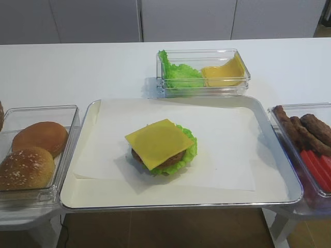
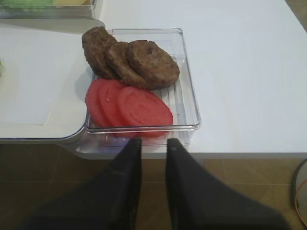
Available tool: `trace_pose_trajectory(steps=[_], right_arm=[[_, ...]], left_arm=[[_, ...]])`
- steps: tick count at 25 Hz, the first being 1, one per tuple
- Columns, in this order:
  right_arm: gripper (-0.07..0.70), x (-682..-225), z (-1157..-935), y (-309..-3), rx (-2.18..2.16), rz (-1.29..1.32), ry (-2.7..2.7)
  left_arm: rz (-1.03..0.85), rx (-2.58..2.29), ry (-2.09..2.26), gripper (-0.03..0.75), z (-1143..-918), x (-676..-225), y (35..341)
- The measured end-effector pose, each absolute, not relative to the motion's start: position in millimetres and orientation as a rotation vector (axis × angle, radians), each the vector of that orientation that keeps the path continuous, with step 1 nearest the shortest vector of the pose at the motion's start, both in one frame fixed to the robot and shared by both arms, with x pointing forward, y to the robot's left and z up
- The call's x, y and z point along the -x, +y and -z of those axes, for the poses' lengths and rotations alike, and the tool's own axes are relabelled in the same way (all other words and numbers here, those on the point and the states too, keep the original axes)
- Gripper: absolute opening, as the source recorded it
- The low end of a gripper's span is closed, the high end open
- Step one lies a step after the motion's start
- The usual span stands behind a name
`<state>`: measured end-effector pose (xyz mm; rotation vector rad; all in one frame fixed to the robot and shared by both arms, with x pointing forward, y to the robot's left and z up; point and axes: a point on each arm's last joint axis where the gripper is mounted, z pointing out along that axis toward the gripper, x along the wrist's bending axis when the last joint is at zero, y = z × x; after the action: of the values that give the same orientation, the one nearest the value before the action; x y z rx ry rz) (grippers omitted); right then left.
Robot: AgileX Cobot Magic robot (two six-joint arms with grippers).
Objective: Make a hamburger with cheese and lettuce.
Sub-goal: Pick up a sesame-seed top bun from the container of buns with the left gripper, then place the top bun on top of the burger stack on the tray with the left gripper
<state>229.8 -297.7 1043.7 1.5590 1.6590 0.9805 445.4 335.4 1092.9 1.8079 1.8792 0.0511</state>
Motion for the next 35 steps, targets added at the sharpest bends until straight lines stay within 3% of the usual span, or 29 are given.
trace_pose_trajectory(steps=[4,15,23,35], right_arm=[[0.134,-229.8,-1043.7,-297.7,-1.559,-0.98,1.659],[0.134,-229.8,-1043.7,-297.7,-1.561,-0.981,1.658],[0.135,-229.8,-1043.7,-297.7,-1.561,-0.981,1.658],[0.134,-229.8,-1043.7,-297.7,-1.561,-0.981,1.658]], left_arm=[[-0.067,-1.742,1.839,0.164,-1109.1,-450.4,332.4],[0.105,-1.51,1.674,0.163,-1126.5,-458.6,308.8],[0.21,-1.689,1.485,0.158,-1127.3,-456.3,257.7],[0.514,-1.71,1.427,0.155,-1089.2,-488.4,182.8]])
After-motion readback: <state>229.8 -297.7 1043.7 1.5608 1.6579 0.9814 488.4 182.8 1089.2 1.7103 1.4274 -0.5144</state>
